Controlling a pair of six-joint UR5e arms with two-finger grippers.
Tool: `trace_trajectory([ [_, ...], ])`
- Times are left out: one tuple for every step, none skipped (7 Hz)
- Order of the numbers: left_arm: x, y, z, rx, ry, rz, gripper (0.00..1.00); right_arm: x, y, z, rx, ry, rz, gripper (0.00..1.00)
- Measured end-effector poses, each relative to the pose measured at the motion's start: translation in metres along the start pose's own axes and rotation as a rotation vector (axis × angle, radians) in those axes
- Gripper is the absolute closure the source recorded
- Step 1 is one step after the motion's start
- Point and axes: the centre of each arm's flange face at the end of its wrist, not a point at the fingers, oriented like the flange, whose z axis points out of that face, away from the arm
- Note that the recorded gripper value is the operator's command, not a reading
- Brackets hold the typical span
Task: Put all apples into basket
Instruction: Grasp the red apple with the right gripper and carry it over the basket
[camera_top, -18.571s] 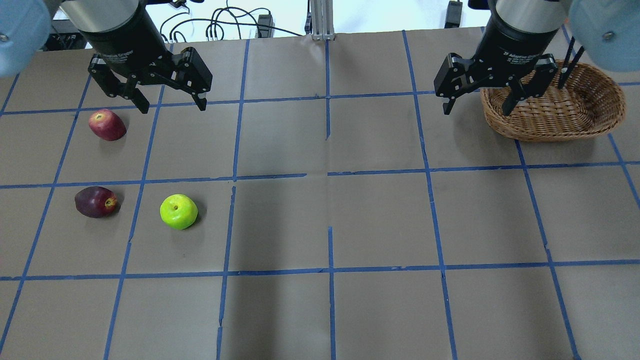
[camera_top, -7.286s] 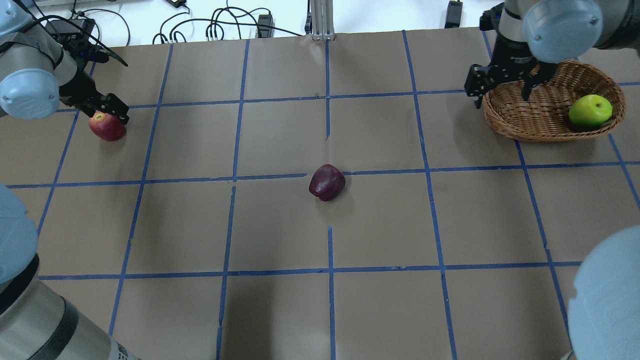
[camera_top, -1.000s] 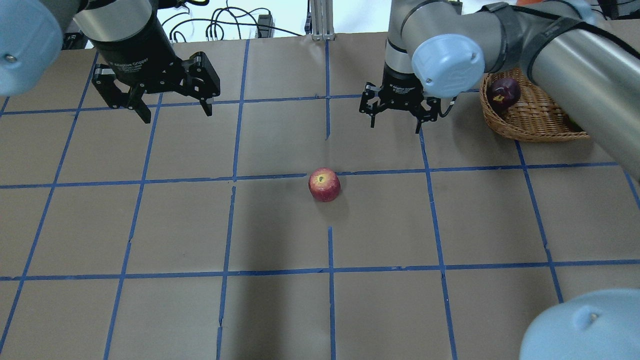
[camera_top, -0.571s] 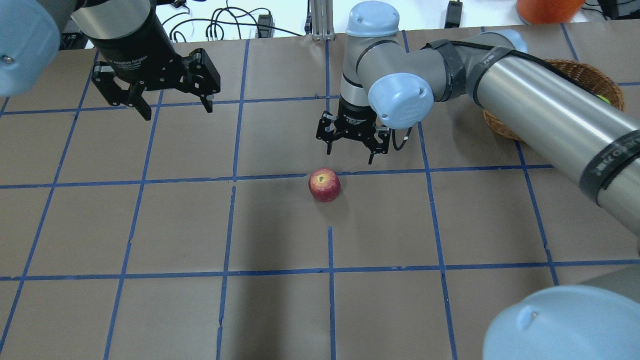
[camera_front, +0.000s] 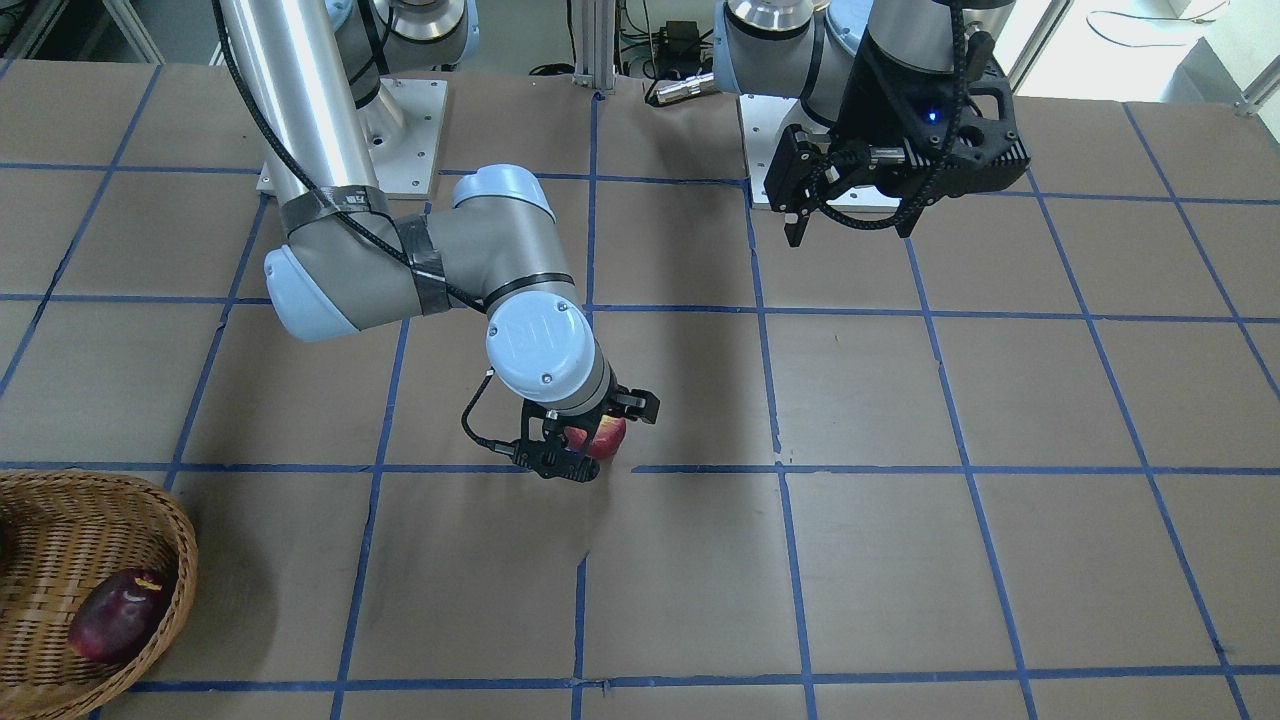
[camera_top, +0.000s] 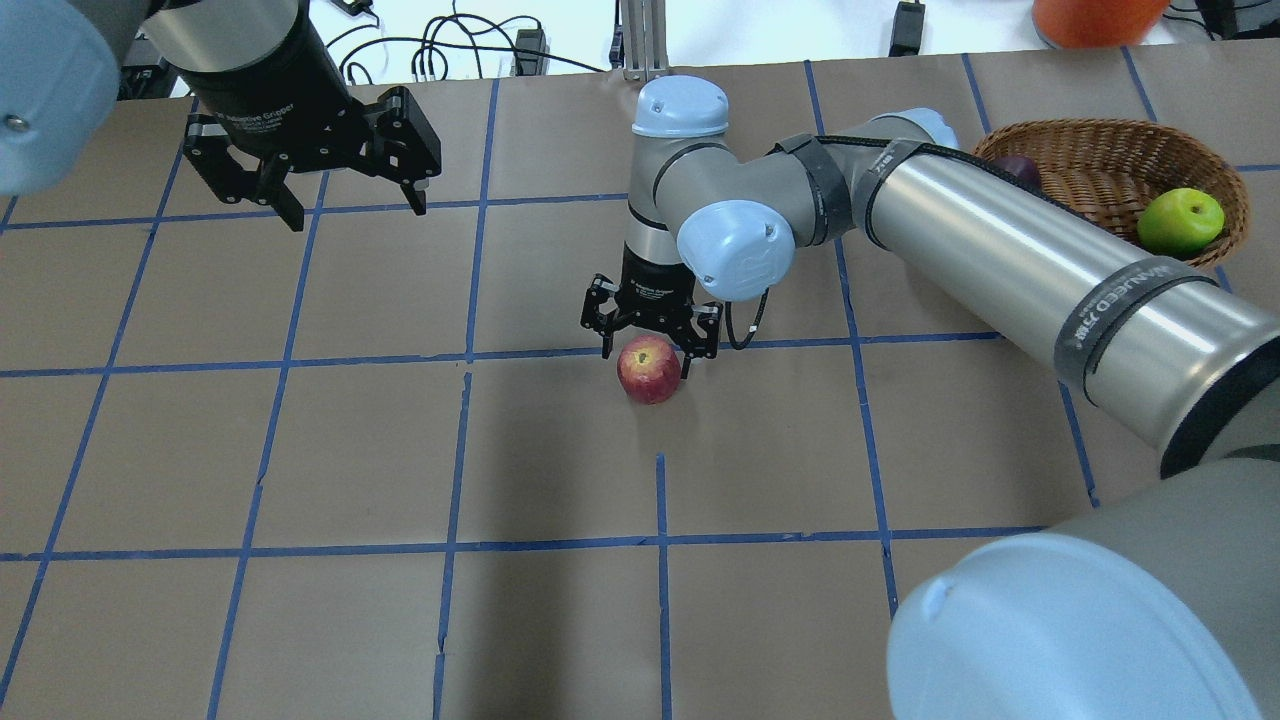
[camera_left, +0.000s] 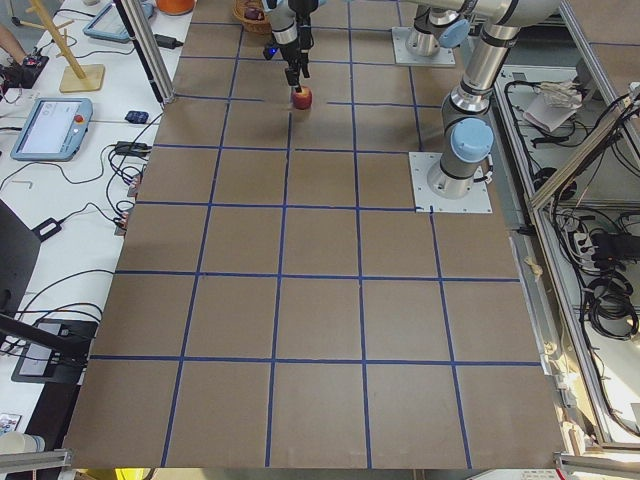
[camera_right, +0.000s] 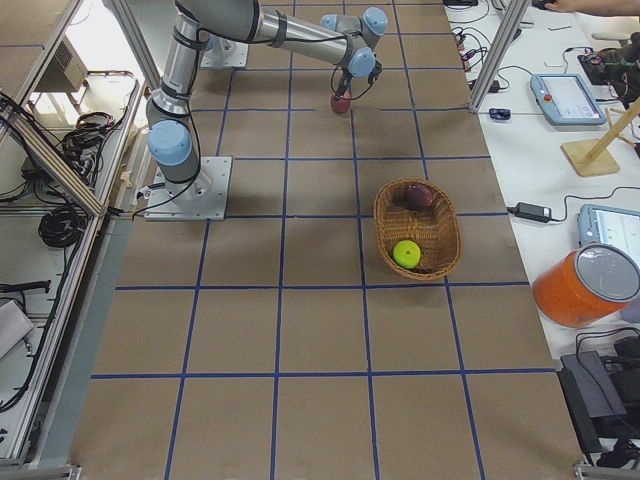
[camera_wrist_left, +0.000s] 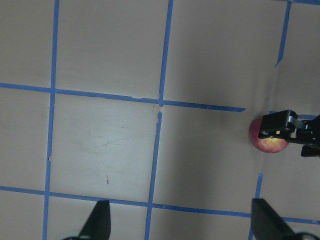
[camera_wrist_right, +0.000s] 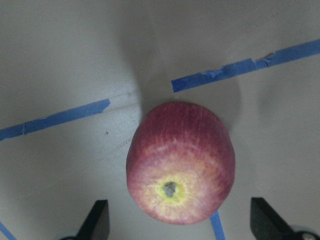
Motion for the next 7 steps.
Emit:
trace_trajectory([
  [0.000,0.000,0.000,0.000,-0.001,0.000,0.00,-0.003,-0.001,0.011,-0.006,0.009,-0.001,0.55],
  [0.000,0.000,0.000,0.001,-0.003,0.000,0.00,-0.004,-0.004,0.018,-0.004,0.016,0.000,1.00],
  [0.000,0.000,0.000,0.001,-0.004,0.000,0.00,-0.002,-0.006,0.019,0.002,0.020,0.006,1.00],
  [-0.001,0.000,0.000,0.002,-0.005,0.000,0.00,0.000,-0.010,0.013,0.016,0.018,0.013,1.00],
  [-0.001,0.000,-0.001,0.003,-0.006,0.000,0.00,0.006,-0.012,-0.006,0.059,0.025,0.013,1.00],
  [-0.001,0.001,-0.001,0.003,-0.005,0.000,0.00,0.022,-0.015,-0.037,0.117,0.038,0.015,1.00],
  [-0.001,0.001,-0.001,0.002,-0.004,0.000,0.00,0.055,-0.022,-0.077,0.159,0.046,0.015,1.00],
])
